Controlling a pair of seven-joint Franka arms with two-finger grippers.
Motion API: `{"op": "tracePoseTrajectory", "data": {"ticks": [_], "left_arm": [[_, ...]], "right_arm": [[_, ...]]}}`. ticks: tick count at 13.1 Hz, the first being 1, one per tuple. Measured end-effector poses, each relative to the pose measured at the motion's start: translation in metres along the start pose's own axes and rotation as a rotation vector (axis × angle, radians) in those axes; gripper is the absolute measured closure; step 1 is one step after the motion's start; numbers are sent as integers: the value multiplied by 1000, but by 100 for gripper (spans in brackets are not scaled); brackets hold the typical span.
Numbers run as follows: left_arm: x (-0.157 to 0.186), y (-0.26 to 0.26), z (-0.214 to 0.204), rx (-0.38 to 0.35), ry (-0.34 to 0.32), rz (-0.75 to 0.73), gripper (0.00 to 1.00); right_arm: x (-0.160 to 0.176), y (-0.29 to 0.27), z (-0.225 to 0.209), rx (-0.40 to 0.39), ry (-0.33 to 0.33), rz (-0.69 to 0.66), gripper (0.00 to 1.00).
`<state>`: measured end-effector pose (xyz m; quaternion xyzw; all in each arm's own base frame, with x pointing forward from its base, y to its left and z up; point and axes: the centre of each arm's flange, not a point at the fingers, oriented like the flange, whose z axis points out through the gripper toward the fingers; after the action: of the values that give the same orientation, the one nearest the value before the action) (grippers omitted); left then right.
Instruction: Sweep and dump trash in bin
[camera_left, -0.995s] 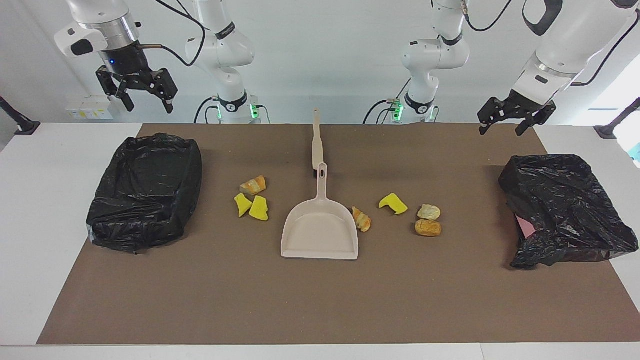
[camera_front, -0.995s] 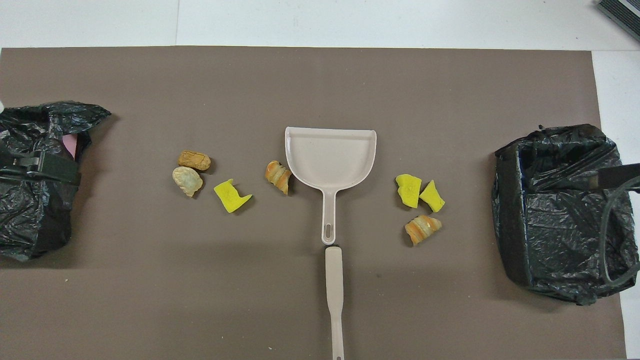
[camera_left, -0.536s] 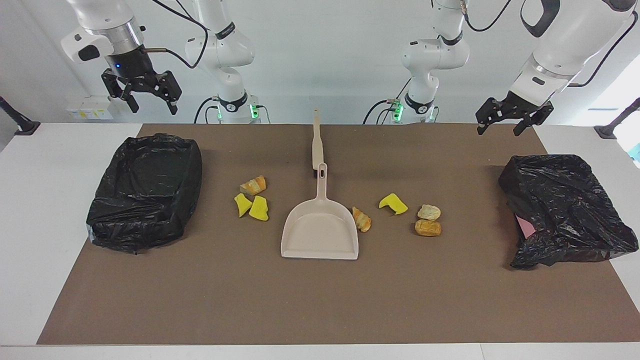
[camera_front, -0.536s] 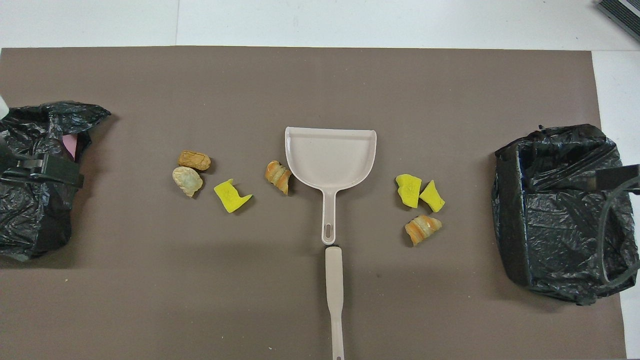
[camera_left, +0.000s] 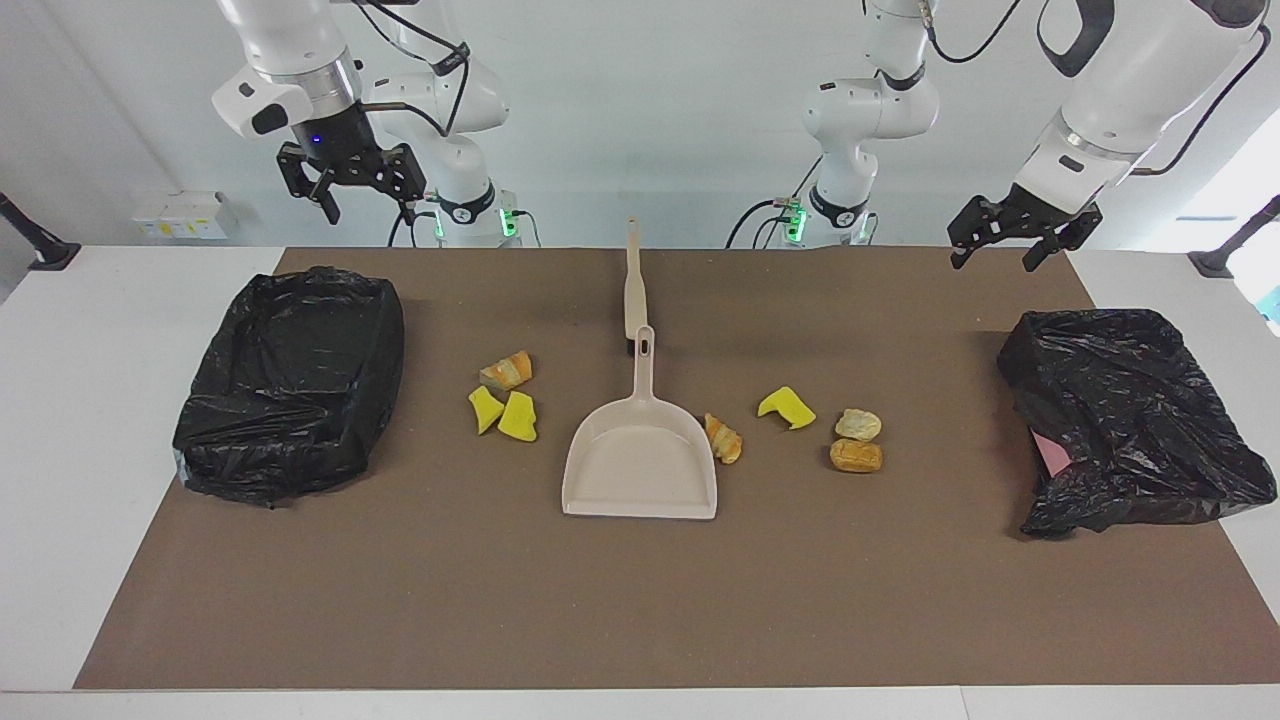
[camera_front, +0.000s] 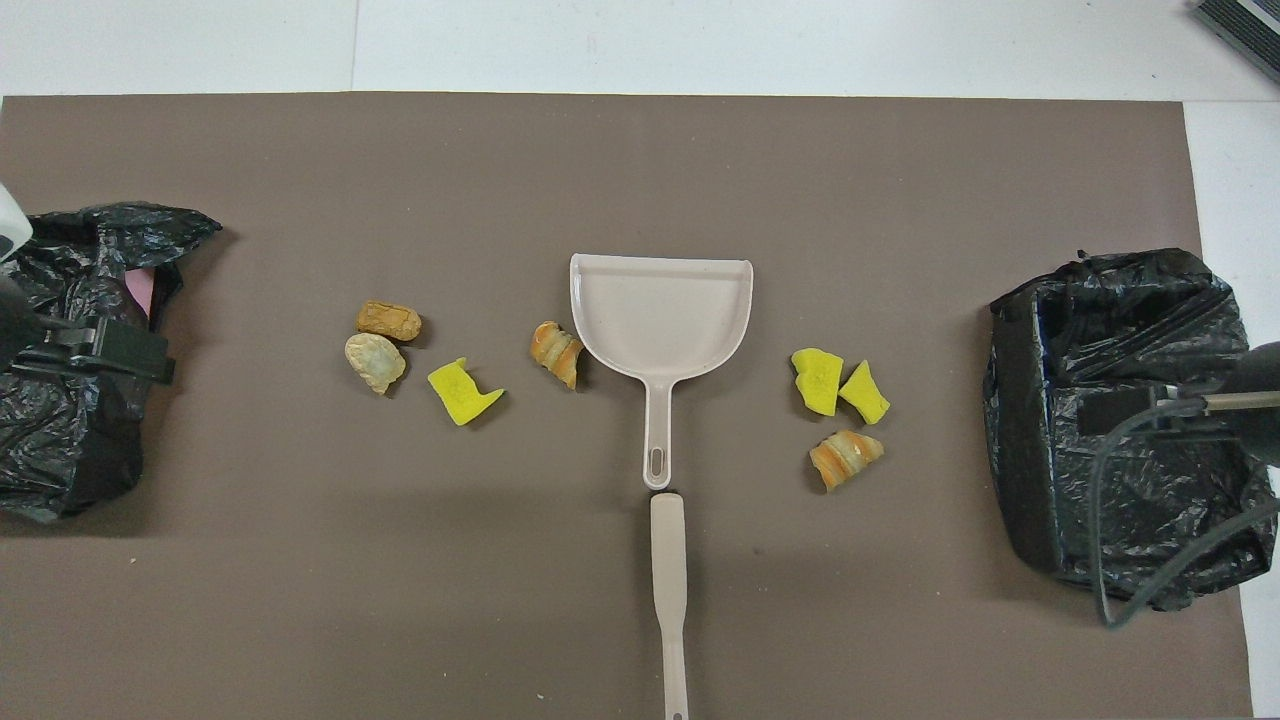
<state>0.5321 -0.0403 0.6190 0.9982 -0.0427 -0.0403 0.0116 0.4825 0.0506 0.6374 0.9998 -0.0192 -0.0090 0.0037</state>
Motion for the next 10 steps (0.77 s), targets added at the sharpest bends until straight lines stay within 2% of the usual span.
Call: {"op": "tracePoseTrajectory", "data": {"ticks": [4,7,10], "left_arm": [[-1,10,29,-9,-8,16,0],[-11,41,72,-24,53,64,0],[-25,73,115,-24,79,122,0]], "right_arm": [[8,-78,30,-5,2,6,0],[19,-137,66,2,6,35,0],[31,-212,126,38,16,73,0]]}}
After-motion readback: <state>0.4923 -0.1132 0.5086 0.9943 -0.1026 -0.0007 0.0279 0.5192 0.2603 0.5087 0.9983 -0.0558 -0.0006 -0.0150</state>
